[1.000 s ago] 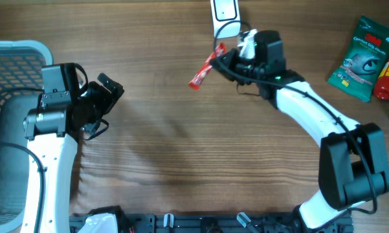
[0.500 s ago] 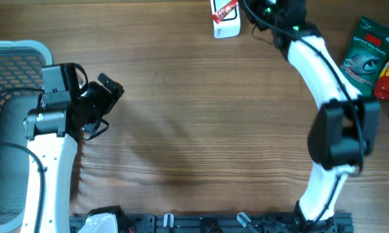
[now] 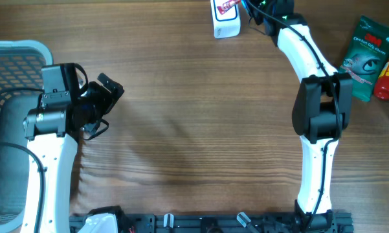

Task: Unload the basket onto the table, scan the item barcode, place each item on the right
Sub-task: 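Raise the red packet to the barcode scanner with the right gripper, then carry the red packet to the right edge and release it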

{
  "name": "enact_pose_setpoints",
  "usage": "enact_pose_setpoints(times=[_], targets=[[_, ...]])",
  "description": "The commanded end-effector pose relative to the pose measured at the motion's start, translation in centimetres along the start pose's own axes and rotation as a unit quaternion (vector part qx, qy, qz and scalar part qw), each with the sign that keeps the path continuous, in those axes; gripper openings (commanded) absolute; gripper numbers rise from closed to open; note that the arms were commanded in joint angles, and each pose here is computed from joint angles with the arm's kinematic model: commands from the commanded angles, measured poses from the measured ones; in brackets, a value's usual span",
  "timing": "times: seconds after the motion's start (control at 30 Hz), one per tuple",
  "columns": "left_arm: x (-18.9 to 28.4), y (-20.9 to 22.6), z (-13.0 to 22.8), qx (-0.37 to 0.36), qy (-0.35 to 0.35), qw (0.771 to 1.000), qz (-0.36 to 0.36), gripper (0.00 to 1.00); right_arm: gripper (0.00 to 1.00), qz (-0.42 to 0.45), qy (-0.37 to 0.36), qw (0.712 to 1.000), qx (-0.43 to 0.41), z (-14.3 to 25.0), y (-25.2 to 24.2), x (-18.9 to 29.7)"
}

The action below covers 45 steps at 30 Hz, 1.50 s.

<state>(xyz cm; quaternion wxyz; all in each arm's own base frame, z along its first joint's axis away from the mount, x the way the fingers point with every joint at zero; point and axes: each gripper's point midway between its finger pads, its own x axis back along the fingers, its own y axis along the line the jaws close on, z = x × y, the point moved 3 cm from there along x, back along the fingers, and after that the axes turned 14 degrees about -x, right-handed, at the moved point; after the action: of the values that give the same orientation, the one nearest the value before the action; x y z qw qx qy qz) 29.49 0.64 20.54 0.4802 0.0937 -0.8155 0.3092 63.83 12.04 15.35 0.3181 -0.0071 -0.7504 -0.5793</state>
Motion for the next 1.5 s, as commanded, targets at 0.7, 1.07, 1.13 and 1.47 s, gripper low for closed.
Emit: enact_pose_setpoints(times=[0.7,1.07,1.13,1.47], targets=[[0.0,0.1,-0.1,0.002,0.001,1.000,0.000,1.00,0.05,0.364,-0.256,0.893,0.072,-30.6,-16.9,28.2],[0.0,0.1,-0.1,0.002,0.001,1.000,0.000,1.00,0.67,0.402,-0.217,0.878,0.142,-30.3,-17.6,28.8],[0.0,0.1,-0.1,0.002,0.001,1.000,0.000,1.00,0.77,0.393,-0.226,0.881,0.132,-29.5,-15.6,30.4],[0.0,0.1,-0.1,0.002,0.001,1.000,0.000,1.00,0.79,0.237,-0.176,0.930,0.220,-13.6,2.7,41.4]])
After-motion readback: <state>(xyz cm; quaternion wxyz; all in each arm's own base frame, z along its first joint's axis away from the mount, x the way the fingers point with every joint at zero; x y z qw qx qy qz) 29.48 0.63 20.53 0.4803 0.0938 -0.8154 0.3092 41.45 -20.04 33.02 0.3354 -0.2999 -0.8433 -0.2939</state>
